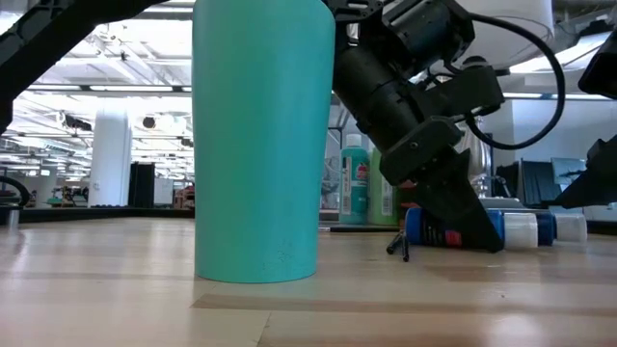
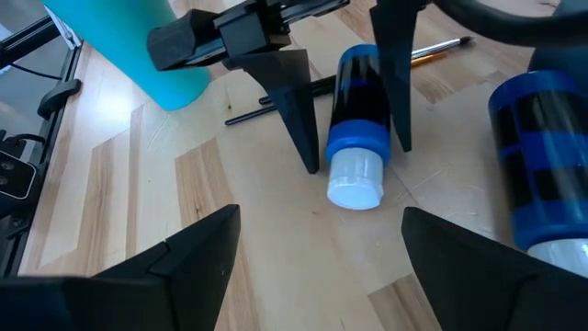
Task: Pick & Place Paint Supplies
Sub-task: Put the small blue paint bottle into the transparent bin
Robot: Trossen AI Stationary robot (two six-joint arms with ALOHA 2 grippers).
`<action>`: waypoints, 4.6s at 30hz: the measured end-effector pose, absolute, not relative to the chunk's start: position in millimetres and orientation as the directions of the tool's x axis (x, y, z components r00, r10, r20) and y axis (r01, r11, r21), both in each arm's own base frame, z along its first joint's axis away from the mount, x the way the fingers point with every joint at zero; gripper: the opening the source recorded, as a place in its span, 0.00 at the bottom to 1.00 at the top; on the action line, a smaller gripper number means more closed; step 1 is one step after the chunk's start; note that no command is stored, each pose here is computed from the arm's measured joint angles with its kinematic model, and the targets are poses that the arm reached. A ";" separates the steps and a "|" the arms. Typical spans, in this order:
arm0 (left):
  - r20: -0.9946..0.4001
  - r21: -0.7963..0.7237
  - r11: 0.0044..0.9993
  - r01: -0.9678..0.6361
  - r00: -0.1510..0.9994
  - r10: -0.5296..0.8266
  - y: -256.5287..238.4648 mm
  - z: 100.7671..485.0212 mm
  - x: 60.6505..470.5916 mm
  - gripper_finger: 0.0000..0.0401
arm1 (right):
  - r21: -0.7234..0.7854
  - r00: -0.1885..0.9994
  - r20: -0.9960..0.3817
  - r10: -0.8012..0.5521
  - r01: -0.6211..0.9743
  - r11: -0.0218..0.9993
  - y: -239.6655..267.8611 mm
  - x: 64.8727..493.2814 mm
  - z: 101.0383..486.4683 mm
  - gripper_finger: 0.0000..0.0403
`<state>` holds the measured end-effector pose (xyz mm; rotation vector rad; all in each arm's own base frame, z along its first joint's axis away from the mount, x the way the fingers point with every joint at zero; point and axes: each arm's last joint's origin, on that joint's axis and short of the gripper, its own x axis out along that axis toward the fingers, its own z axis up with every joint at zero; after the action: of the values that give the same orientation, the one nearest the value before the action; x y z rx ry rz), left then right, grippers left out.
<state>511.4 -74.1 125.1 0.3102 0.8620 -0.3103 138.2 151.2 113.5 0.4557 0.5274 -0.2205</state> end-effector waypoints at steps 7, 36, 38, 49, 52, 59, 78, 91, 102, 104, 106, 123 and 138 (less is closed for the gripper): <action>-0.777 0.137 0.910 0.391 0.612 -0.146 -74.3 125.2 511.5 0.25 | 0.361 0.844 -0.530 -0.086 0.316 0.878 151.2 138.2 113.5 0.74; -0.544 0.201 0.955 0.219 0.836 -0.077 -32.6 248.7 488.3 0.12 | 0.361 0.844 -0.529 -0.087 0.317 0.877 151.1 138.2 113.5 0.74; -0.466 0.212 0.963 0.166 0.883 -0.050 -17.4 264.5 475.3 0.12 | 0.361 0.844 -0.529 -0.086 0.316 0.877 151.2 138.3 113.5 0.74; 0.138 0.066 0.990 -0.126 0.984 0.116 43.6 250.2 397.2 0.12 | 0.335 0.854 -0.505 -0.122 0.324 0.885 150.0 138.5 114.1 0.74; 0.185 0.002 0.994 -0.113 0.976 0.110 51.2 238.7 400.5 0.12 | 0.329 0.856 -0.499 -0.131 0.327 0.886 149.6 138.7 114.2 0.74; 0.172 -0.071 0.996 0.051 0.984 -0.038 47.8 218.8 412.5 0.12 | 0.331 0.860 -0.477 -0.183 0.369 0.868 144.0 145.1 115.4 0.74; 0.167 -0.130 0.956 0.264 0.956 -0.241 8.7 236.9 366.2 0.12 | 0.351 0.927 -0.179 -0.331 0.374 0.858 111.8 192.5 166.5 0.74; 0.173 -0.137 0.968 0.212 0.967 -0.188 6.9 234.8 303.5 0.12 | 0.451 0.851 0.153 -0.503 0.392 0.802 66.5 210.0 244.9 0.74; 0.369 -0.089 0.926 0.366 0.876 -0.311 0.4 257.6 284.3 0.12 | 0.219 0.949 0.109 -0.295 0.266 0.939 80.3 288.7 259.9 0.72; 0.365 -0.076 0.924 0.374 0.873 -0.323 -2.2 258.0 283.6 0.12 | 0.170 0.950 0.118 -0.291 0.269 0.948 85.8 299.4 260.6 0.71; 0.362 -0.068 0.923 0.379 0.871 -0.331 -4.7 257.7 283.7 0.12 | 0.110 0.953 0.105 -0.285 0.274 0.956 92.8 311.8 256.5 0.70; 0.345 -0.039 0.947 0.318 0.894 -0.285 -7.1 255.6 284.9 0.12 | 0.018 0.915 0.102 -0.389 0.389 0.921 109.1 343.4 252.3 0.70; 0.362 -0.002 0.960 0.282 0.895 -0.262 -17.5 256.8 284.5 0.12 | 0.028 0.928 0.122 -0.351 0.351 0.936 107.8 355.6 250.4 0.70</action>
<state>284.5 -17.5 256.8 -0.0553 -0.3676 -0.2816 355.6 107.8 250.4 0.0055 -0.1257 -0.3597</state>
